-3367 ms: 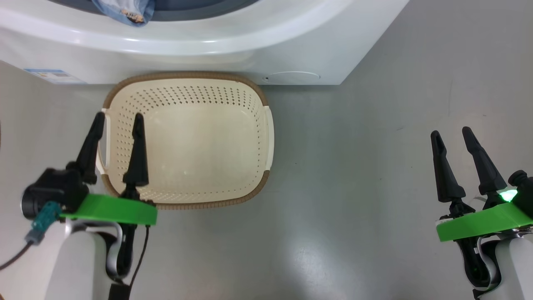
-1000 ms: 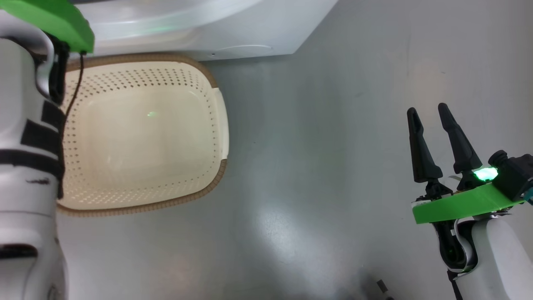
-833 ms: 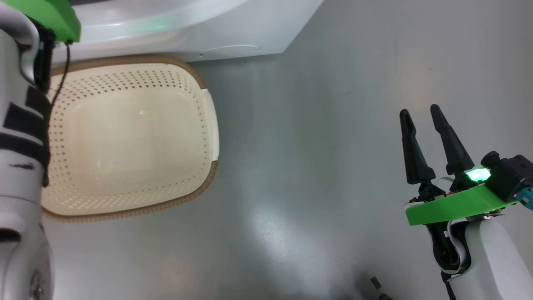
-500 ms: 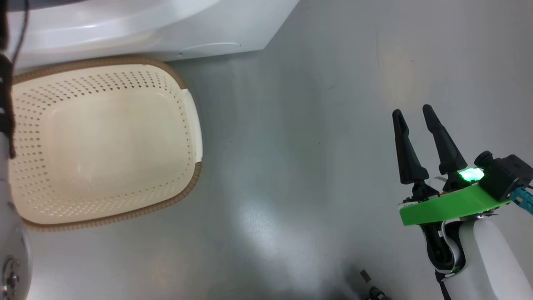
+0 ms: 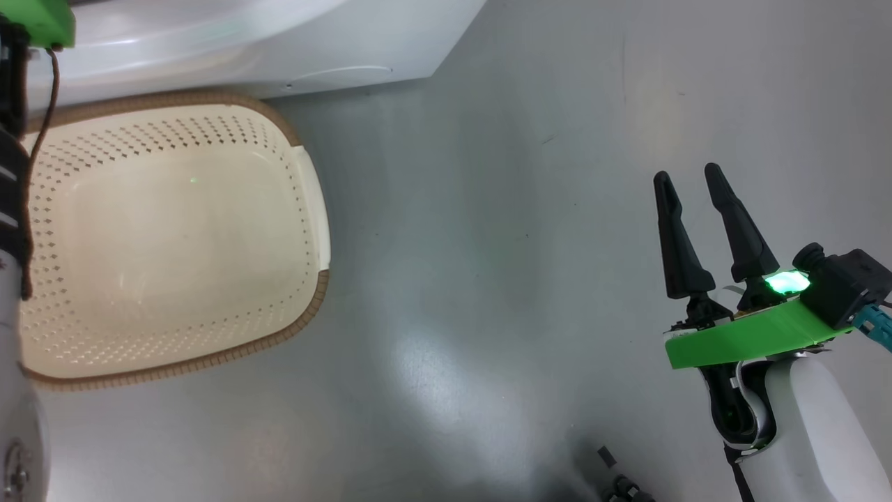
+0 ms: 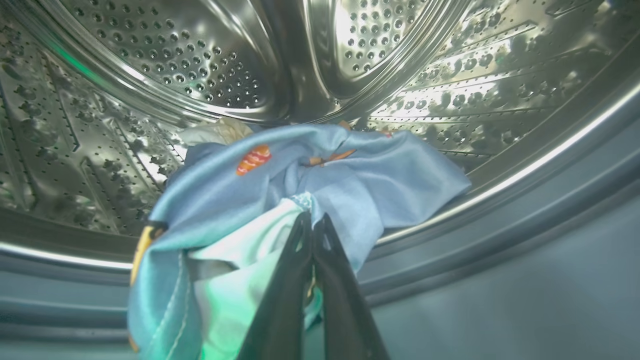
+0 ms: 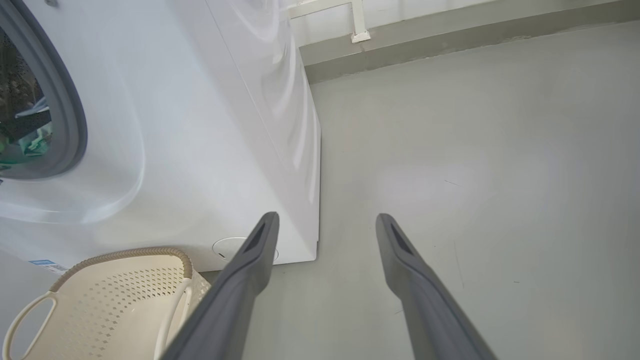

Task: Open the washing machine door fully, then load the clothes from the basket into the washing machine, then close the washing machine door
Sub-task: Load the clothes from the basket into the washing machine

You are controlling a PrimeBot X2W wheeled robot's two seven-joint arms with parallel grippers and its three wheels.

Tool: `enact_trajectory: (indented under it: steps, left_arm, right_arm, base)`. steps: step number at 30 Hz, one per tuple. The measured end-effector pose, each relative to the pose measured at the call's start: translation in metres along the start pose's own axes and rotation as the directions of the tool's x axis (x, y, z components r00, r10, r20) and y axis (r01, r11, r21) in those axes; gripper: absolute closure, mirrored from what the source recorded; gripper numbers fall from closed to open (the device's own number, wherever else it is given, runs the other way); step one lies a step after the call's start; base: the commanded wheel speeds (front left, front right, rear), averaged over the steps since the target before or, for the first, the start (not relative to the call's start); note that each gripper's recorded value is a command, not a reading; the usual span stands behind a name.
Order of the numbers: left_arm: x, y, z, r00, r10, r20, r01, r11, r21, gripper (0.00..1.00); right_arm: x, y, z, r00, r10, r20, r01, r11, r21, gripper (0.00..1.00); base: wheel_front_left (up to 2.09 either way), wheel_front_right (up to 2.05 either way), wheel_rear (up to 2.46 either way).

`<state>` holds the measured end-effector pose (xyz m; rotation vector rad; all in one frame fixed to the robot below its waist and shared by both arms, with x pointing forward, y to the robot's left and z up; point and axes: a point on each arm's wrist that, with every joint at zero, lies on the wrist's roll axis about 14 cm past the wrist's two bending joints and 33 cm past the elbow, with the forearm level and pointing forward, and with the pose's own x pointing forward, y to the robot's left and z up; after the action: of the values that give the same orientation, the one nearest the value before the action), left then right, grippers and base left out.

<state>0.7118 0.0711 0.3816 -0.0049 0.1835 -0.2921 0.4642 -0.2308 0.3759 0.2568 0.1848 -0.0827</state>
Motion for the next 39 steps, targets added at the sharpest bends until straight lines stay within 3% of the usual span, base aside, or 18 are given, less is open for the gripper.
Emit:
enact_trajectory:
  steps: [1,2,4,5,6,25,39]
  left_arm:
    - [0.001,0.001,0.0,1.0,0.0,-0.007,0.0,1.0,-0.001,1.0]
    - [0.001,0.002,0.0,1.0,0.0,-0.015,0.0,1.0,0.0,0.89]
    - [0.0,0.003,-0.002,0.999,0.001,-0.039,-0.001,1.0,0.002,0.42]
    - [-0.001,0.003,-0.003,0.999,-0.001,-0.047,0.001,1.0,0.007,0.27]
    - [-0.001,0.003,-0.002,0.999,-0.002,-0.05,0.002,1.0,0.011,0.0]
    - [-0.017,-0.002,0.007,0.998,-0.009,-0.058,0.006,0.999,-0.037,0.0]
    - [-0.06,-0.013,0.021,1.0,-0.007,0.022,0.01,0.993,-0.121,0.0]
  right_arm:
    - [0.0,0.001,0.0,1.0,0.001,0.0,-0.001,1.0,0.001,0.0]
    - [0.001,0.001,0.0,1.0,0.003,0.001,-0.003,1.0,0.002,0.0]
    - [0.001,0.003,0.001,1.0,0.007,0.003,-0.007,1.0,0.004,0.0]
    - [0.001,0.003,0.001,1.0,0.009,0.004,-0.009,1.0,0.004,0.0]
    - [0.001,0.004,0.001,1.0,0.01,0.006,-0.011,1.0,0.005,0.0]
    - [0.006,0.015,0.01,0.999,0.045,0.031,-0.045,0.999,0.012,0.0]
    - [-0.003,0.018,0.027,0.996,0.069,0.06,-0.069,0.998,-0.005,0.0]
  base:
    - [0.0,0.0,0.0]
    - [0.0,0.0,0.0]
    - [0.0,0.0,0.0]
    - [0.0,0.0,0.0]
    - [0.0,0.0,0.0]
    - [0.0,0.0,0.0]
    - [0.0,0.0,0.0]
